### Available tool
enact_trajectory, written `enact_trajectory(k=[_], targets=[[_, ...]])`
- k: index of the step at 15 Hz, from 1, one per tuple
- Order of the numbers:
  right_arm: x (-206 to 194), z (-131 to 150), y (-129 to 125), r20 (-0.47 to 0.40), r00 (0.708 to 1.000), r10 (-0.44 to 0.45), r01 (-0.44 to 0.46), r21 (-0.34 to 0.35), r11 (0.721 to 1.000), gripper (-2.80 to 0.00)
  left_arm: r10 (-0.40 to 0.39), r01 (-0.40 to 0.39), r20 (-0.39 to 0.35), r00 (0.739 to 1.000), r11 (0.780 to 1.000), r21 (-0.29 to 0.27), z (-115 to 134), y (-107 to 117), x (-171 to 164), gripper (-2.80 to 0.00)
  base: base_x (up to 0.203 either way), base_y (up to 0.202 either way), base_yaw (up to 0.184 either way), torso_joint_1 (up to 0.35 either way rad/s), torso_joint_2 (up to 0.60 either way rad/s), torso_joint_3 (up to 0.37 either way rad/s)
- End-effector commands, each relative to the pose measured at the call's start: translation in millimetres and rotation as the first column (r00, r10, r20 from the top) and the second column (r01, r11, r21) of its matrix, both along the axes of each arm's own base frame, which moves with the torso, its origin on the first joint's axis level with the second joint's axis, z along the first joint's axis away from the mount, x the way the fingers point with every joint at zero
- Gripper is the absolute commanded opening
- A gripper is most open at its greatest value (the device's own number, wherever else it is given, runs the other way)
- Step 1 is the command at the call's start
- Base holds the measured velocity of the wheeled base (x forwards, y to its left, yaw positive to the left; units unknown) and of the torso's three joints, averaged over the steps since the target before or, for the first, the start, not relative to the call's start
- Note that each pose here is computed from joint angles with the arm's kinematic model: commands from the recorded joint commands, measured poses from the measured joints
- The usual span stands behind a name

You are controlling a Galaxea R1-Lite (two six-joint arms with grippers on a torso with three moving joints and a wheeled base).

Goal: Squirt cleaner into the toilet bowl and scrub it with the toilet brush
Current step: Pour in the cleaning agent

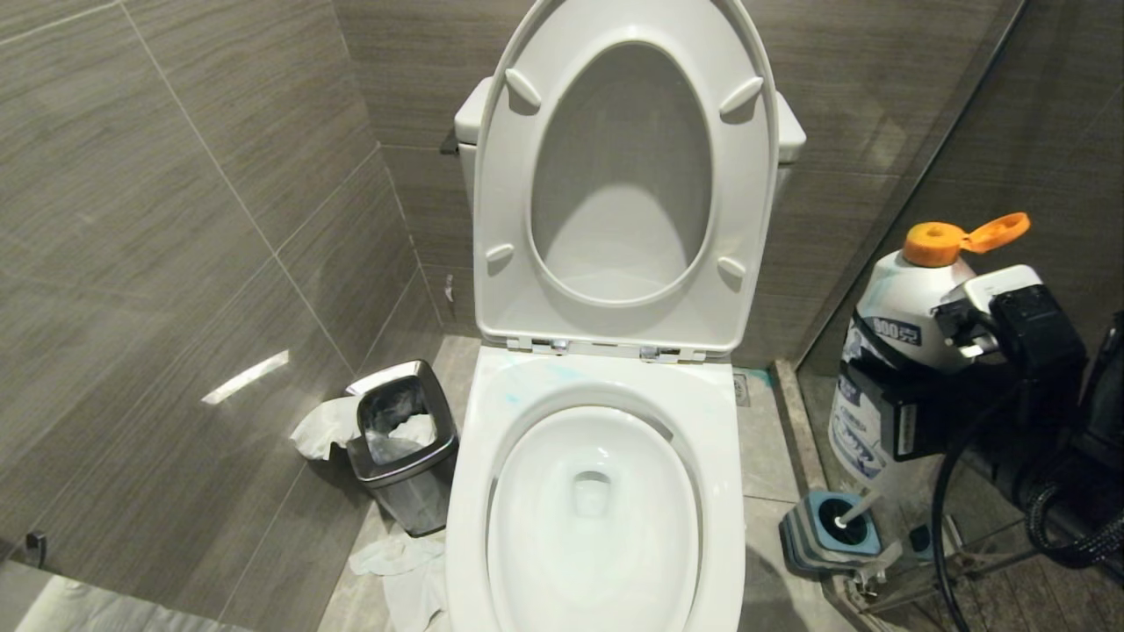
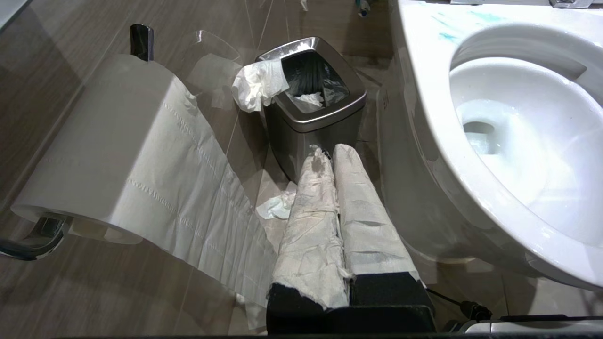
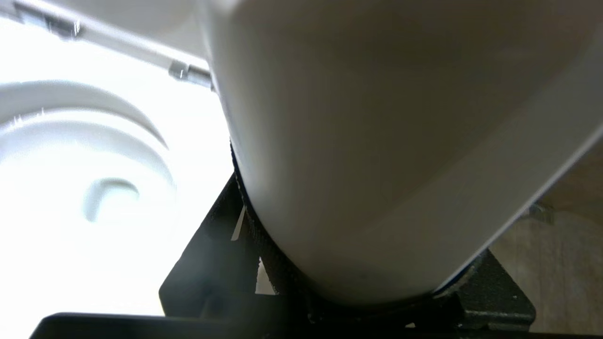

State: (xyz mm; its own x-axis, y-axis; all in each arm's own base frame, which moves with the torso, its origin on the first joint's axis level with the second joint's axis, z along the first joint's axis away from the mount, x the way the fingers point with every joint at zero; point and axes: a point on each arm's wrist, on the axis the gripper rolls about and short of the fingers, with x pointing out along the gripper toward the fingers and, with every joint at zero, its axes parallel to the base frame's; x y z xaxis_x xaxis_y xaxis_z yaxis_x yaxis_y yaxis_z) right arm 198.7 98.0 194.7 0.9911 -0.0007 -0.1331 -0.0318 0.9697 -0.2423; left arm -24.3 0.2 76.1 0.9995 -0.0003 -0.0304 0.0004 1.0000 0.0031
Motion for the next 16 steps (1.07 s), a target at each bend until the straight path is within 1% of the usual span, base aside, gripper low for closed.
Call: enact_trajectory(k=[1,3,4,6,7,9,11,13,16], targets=[[8,-18,18,-0.063,0.998,0.028,-0.031,-0.044,0.999,-2.80,0.000,0.000,0.000,1.000,1.000,0.001,0,0,0,-2.80,0.000,0.000,0.000,0.000,0.00,0.000],[11,-25,27,-0.071,0.996,0.046,-0.050,-0.062,0.997,-2.80,-0.003,0.003,0.000,1.000,1.000,0.006,0,0,0,-2.80,0.000,0.000,0.000,0.000,0.00,0.000],[14,-29,31,-0.073,0.996,0.043,-0.049,-0.084,0.995,-2.80,-0.005,0.005,0.000,1.000,1.000,0.006,0,0,0,-2.80,0.000,0.000,0.000,0.000,0.00,0.000],[25,-36,42,-0.063,0.997,0.047,-0.054,-0.111,0.992,-2.80,-0.001,0.001,0.000,1.000,1.000,-0.003,0,0,0,-2.80,0.000,0.000,0.000,0.000,0.00,0.000],[32,-39,48,-0.050,0.998,0.042,-0.048,-0.124,0.991,-2.80,-0.001,0.001,0.000,1.000,1.000,-0.003,0,0,0,-2.80,0.000,0.000,0.000,0.000,0.00,0.000],[43,-41,56,-0.005,1.000,0.007,-0.008,-0.158,0.987,-2.80,-0.001,0.001,0.000,1.000,1.000,-0.003,0,0,0,-2.80,0.000,0.000,0.000,0.000,0.00,0.000],[44,-42,56,-0.007,1.000,0.002,-0.003,-0.209,0.978,-2.80,-0.001,0.001,0.000,1.000,1.000,-0.003,0,0,0,-2.80,0.000,0.000,0.000,0.000,0.00,0.000],[43,-44,56,-0.015,1.000,0.012,-0.016,-0.308,0.951,-2.80,-0.001,0.001,0.000,1.000,1.000,-0.003,0,0,0,-2.80,0.000,0.000,0.000,0.000,0.00,0.000],[48,-46,59,-0.059,0.998,0.038,-0.062,-0.476,0.877,-2.80,-0.001,0.001,0.000,1.000,1.000,-0.003,0,0,0,-2.80,0.000,0.000,0.000,0.000,0.00,0.000]])
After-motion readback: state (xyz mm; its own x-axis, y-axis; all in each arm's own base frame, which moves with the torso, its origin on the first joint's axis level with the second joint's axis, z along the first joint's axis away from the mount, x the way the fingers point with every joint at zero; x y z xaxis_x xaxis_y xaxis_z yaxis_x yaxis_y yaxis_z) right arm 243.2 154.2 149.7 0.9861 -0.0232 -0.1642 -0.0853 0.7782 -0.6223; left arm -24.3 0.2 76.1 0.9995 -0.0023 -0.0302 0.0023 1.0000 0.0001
